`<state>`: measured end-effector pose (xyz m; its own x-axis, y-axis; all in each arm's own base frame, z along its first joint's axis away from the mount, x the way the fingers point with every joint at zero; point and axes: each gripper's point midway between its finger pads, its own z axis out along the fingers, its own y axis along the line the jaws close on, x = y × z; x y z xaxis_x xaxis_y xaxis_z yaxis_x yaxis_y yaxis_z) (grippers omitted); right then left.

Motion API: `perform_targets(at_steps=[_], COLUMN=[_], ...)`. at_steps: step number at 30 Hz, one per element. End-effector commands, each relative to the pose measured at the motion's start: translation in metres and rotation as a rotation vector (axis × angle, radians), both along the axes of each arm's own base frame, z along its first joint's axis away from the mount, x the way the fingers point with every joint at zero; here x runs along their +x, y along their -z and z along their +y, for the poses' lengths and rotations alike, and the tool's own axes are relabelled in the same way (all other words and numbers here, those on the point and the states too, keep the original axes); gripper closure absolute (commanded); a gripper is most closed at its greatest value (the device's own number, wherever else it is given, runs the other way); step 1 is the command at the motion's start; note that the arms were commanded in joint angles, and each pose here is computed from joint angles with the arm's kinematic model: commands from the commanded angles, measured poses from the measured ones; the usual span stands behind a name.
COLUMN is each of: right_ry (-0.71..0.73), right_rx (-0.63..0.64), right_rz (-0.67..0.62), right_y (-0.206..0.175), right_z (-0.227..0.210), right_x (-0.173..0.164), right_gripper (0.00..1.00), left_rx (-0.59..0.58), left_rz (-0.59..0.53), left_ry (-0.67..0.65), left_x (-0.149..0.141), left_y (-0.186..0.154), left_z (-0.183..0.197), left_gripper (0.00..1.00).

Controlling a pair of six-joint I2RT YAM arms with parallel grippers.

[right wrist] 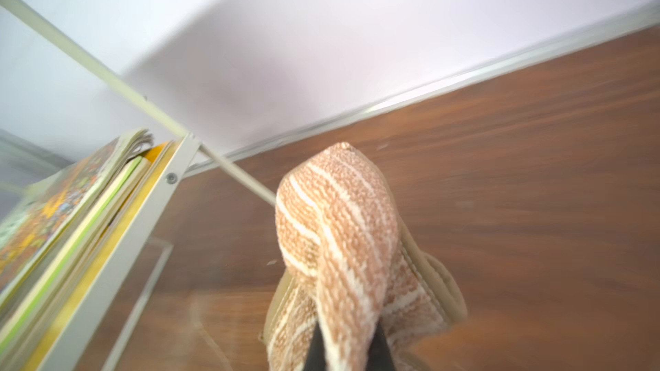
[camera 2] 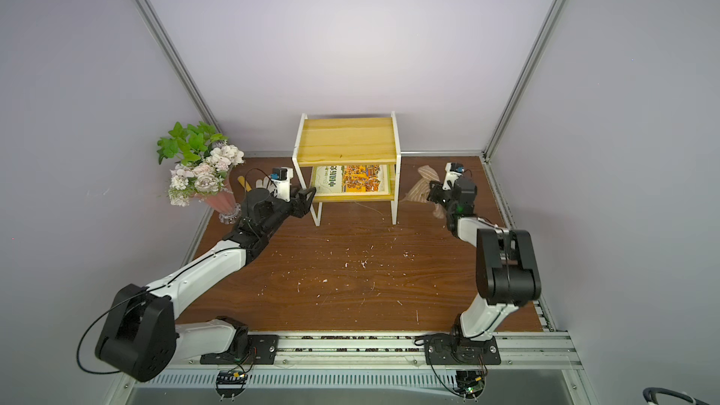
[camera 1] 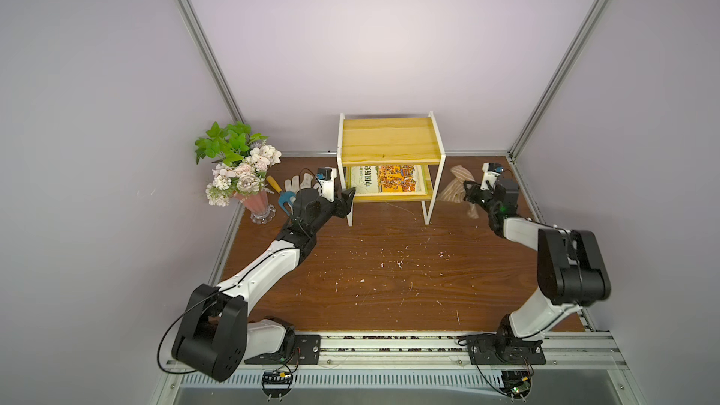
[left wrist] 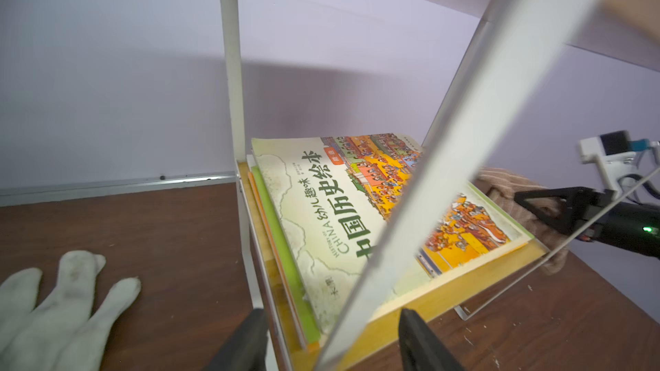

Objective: Wipe the bookshelf clean with a cloth
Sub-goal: Wipe the dust from the shelf.

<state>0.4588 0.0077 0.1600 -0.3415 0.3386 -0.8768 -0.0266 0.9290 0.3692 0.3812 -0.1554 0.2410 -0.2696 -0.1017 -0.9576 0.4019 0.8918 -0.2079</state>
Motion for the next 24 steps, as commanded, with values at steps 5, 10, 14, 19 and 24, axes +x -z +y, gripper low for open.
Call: perform_targets(at_steps=[5,10,14,19,24], right_ry=[-0.336,-0.769,-0.988,-1.065,-1.028], right_rx=[0.110,0.264,0.339,0.439,0.448], right_rz=[-0.092,-0.202,-0.263,-0.289,-0.271], right_y=[-0.016,-0.067,-0.101,-0.116,-0.104], right_z=[0.069,0.161,0.209,0.233,0.240], right_x=[-0.112,-0.175,-0.210,-0.221,-0.213], right_gripper=[1.00,1.00,1.00,1.00,1.00], left_rx=[-0.040,-0.144,-0.146,-0.205,-0.292], left_rz=[-0.144,-0.162,-0.115,-0.116,-0.130], left_ry=[0.242,0.582,0.642,0.743,0.870], left_x=[-0.089,-0.154,-0.156,-0.148,-0.159], left_y=[-0.019,-0.021,-0.003,-0.007,-0.024], left_z=[-0.037,-0.109,-0.150,-0.191,-0.209], left_gripper=[0.12,0.08,0.00,0.01,0.25])
